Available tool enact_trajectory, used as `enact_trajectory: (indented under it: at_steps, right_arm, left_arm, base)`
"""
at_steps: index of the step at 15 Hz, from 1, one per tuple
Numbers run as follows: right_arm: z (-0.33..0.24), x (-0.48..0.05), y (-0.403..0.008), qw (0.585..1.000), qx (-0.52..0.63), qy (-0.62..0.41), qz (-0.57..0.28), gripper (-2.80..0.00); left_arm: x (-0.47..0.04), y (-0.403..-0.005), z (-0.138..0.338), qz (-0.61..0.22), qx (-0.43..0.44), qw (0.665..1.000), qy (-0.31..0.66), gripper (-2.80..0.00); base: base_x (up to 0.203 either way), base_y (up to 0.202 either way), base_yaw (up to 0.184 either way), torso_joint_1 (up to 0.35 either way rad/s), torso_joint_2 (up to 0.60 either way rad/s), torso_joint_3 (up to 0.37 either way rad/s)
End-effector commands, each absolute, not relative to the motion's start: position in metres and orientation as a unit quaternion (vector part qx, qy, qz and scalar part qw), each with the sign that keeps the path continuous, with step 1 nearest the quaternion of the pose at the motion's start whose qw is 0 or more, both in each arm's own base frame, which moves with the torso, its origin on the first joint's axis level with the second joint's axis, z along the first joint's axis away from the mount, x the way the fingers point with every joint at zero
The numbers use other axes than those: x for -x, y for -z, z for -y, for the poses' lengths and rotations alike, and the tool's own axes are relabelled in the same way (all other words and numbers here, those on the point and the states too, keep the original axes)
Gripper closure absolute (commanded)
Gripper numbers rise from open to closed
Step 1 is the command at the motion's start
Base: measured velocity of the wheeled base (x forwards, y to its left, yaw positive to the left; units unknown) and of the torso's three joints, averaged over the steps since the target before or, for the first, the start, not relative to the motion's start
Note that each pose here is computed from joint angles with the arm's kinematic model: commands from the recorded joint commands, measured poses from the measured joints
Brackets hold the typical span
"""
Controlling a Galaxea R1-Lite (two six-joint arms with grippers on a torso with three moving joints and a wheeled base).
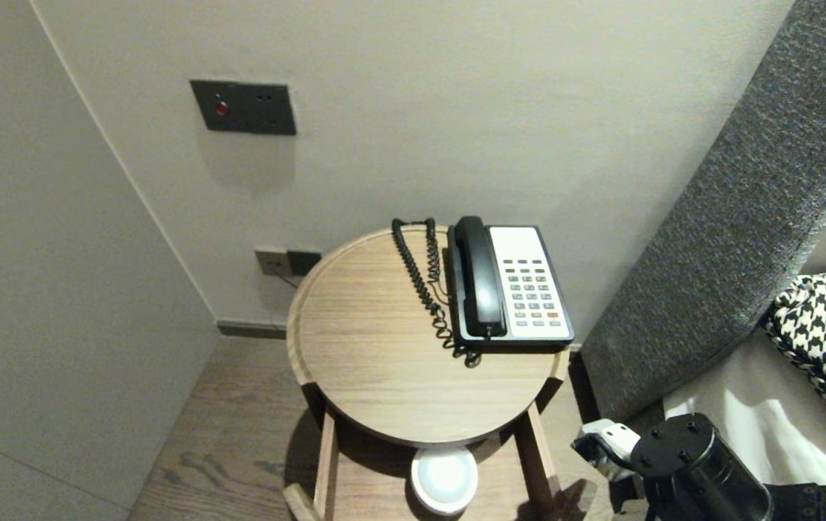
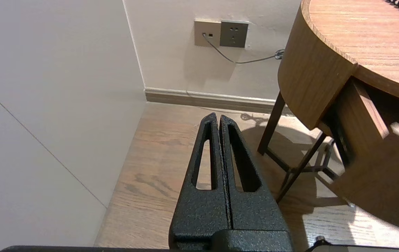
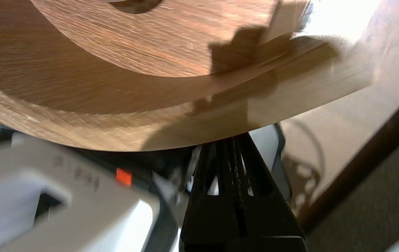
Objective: Close the nightstand drawer
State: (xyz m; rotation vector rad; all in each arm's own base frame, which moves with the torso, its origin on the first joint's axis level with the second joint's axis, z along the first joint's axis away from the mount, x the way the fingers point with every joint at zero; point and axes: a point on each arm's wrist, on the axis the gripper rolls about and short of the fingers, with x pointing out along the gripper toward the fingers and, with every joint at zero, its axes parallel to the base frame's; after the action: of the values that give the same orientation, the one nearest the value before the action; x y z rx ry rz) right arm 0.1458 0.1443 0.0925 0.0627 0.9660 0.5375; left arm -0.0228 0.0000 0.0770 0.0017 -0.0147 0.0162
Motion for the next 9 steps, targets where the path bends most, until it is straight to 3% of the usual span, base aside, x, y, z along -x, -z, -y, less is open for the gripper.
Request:
enact_trajectory:
  at_steps: [1,9]
  right_arm:
    - [-0.153,-0.157,-0.081,0.858,-0.024,-0.238,-0.455,0.0]
    - [-0.165,-0.192,-0.094,0.879,-0.047,-0.225,-0.418,0.0]
  left_arm:
    - [0.023,-0.077,0.0,0.008,-0.001,1.0,-0.008,0.0]
    - [0.023,-0.077,0.0,0.008,-0.001,1.0,-0.008,0.0]
  base:
    - [0.0,0.0,0.0,0.0,0.0,0.0]
    - [0.0,0.0,0.0,0.0,0.0,0.0]
